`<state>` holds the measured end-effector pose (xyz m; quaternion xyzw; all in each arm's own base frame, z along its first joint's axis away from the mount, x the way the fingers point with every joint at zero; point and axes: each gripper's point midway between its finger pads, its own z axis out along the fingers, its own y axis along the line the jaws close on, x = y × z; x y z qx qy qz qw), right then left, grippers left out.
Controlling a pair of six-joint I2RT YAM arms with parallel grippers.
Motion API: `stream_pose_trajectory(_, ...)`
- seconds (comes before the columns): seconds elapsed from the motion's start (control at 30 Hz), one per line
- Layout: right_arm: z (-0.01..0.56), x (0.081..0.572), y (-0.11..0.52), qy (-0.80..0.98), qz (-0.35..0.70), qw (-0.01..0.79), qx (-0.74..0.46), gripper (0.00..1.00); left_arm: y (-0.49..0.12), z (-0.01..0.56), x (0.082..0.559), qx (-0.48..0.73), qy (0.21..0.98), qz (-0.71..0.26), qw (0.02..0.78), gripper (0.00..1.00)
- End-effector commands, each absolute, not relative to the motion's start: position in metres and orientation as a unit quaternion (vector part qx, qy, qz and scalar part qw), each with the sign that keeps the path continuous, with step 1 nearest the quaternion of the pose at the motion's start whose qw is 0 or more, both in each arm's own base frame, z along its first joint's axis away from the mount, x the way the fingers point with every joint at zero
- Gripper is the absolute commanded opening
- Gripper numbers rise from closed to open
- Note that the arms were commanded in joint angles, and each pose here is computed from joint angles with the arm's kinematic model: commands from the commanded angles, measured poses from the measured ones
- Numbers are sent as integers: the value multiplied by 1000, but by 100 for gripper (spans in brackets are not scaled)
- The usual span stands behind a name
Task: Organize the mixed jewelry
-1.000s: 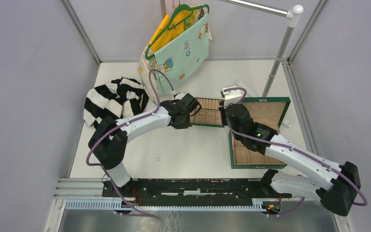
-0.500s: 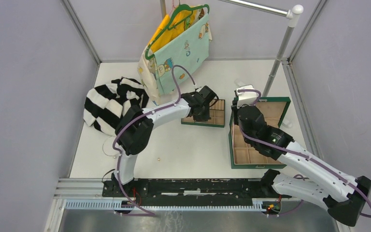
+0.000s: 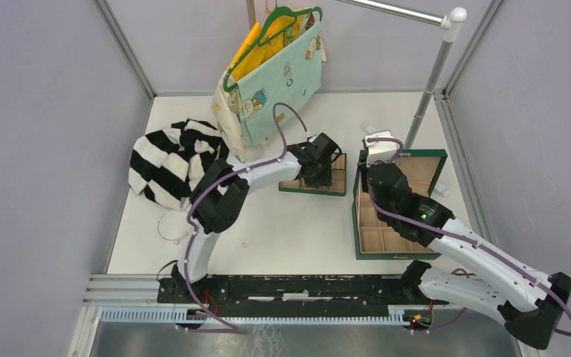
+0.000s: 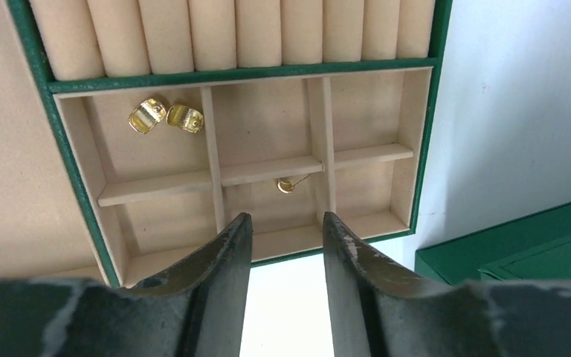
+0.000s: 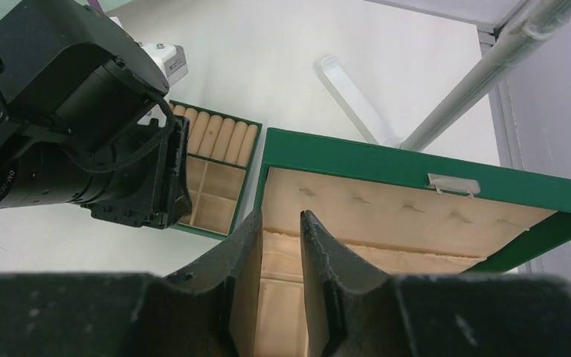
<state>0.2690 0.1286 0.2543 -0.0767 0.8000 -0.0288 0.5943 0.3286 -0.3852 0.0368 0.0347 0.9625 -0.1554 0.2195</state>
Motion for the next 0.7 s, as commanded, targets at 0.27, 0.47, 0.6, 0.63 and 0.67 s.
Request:
stream_pose_trajectory(0.27,254,271,127,797,-37,600,-64,31,-353,126,290,54,932,-182,309,47)
stream_pose_trajectory(0.47,243,278,143,801,-25,593,-83,31,-241,93,233,-12,955,-64,288,48)
stream_pose_trajectory(0.6,237,283,154,802,-12,589,-94,31,-176,86,200,-62,958,6,281,49)
stream_pose_trajectory(0.63,236,284,157,803,-9,589,-97,31,-164,86,194,-76,957,18,279,49)
stream_pose_trajectory(0.67,235,285,159,803,-8,587,-100,31,-154,86,188,-86,957,30,277,49)
